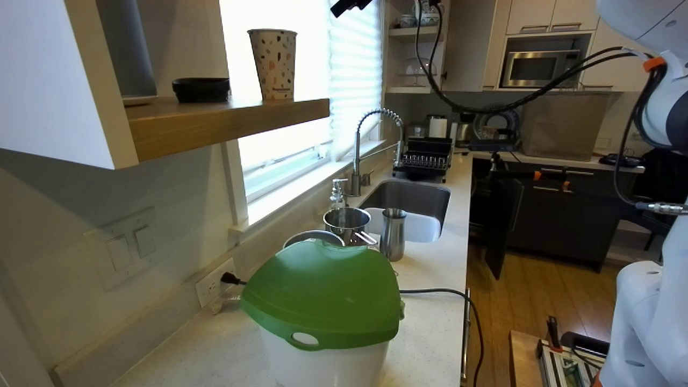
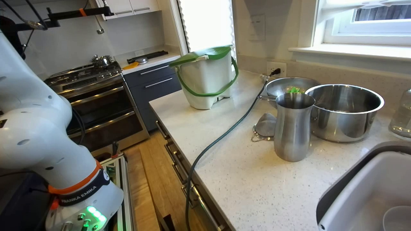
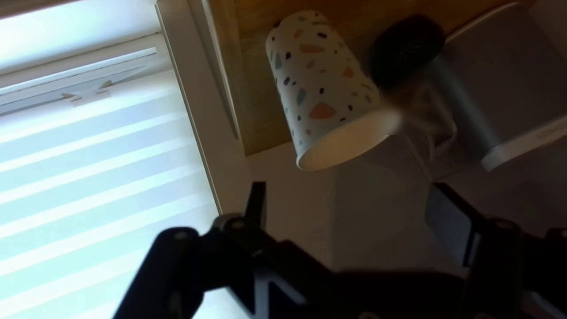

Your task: Put the cup on the shelf

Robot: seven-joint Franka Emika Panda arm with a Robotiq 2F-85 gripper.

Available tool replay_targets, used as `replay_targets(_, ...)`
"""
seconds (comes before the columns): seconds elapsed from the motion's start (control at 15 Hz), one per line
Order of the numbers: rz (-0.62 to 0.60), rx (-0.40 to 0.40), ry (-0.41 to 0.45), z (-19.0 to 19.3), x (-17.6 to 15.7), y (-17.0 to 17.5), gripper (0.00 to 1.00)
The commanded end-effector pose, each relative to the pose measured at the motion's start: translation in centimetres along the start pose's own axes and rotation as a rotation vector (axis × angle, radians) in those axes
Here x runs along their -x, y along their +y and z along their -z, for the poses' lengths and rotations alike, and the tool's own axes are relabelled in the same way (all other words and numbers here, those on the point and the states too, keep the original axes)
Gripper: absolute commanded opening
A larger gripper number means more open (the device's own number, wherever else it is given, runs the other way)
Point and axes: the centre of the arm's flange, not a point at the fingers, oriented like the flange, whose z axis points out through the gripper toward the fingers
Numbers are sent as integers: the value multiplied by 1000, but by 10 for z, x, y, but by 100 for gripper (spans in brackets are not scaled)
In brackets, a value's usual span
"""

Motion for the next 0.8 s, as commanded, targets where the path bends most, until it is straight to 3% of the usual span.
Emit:
replay_targets(0.0, 34, -30, -59, 35, 34, 15, 100)
replay_targets(0.33, 145, -65, -61, 55, 60, 26, 100)
replay_targets(0.73, 214, -57, -99, 42, 87, 43, 100)
